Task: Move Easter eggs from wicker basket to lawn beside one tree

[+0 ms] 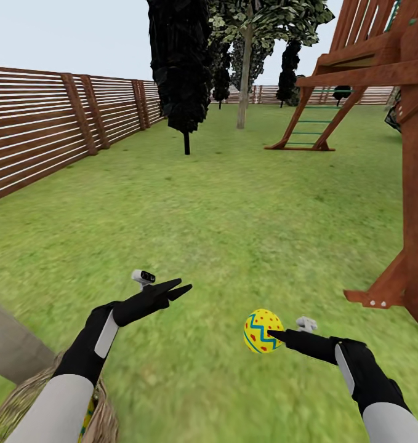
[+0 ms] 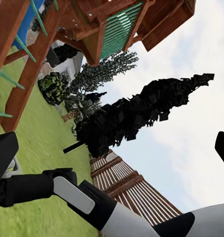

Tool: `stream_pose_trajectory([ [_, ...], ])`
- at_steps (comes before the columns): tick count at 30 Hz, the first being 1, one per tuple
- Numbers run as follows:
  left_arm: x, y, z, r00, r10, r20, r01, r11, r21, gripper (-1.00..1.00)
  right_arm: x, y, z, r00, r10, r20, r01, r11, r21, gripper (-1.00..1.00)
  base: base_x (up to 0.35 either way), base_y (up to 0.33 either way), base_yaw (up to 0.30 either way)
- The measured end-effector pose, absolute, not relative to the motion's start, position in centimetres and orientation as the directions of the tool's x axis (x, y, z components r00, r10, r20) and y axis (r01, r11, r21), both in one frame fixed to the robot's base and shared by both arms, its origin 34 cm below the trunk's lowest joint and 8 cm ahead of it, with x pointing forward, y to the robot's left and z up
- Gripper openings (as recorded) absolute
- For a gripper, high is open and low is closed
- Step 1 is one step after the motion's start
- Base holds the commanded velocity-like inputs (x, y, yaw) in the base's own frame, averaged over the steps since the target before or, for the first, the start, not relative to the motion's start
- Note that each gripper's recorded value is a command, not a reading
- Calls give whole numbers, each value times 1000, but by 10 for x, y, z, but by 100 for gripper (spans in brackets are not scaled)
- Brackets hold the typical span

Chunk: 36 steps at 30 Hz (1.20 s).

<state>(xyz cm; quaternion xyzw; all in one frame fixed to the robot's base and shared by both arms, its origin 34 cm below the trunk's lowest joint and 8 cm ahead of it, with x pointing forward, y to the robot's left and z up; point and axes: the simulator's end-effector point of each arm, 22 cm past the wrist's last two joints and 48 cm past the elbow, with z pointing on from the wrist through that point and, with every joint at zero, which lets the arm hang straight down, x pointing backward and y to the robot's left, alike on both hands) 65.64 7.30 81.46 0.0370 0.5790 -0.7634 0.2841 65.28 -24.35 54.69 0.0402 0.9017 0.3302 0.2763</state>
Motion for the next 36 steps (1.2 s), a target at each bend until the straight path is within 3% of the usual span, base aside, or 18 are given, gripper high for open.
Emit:
stream_pose_trajectory([
  [16,656,73,815,-836,-391,-386,477,-168,-863,100,652,-246,542,-849,240,-471,-103,799,593,-100,315,-133,10],
  [36,656,73,816,-834,-391,-390,481,-167,-861,100,652,-246,538,-852,230,-470,-98,812,575,-100,315,-157,285],
])
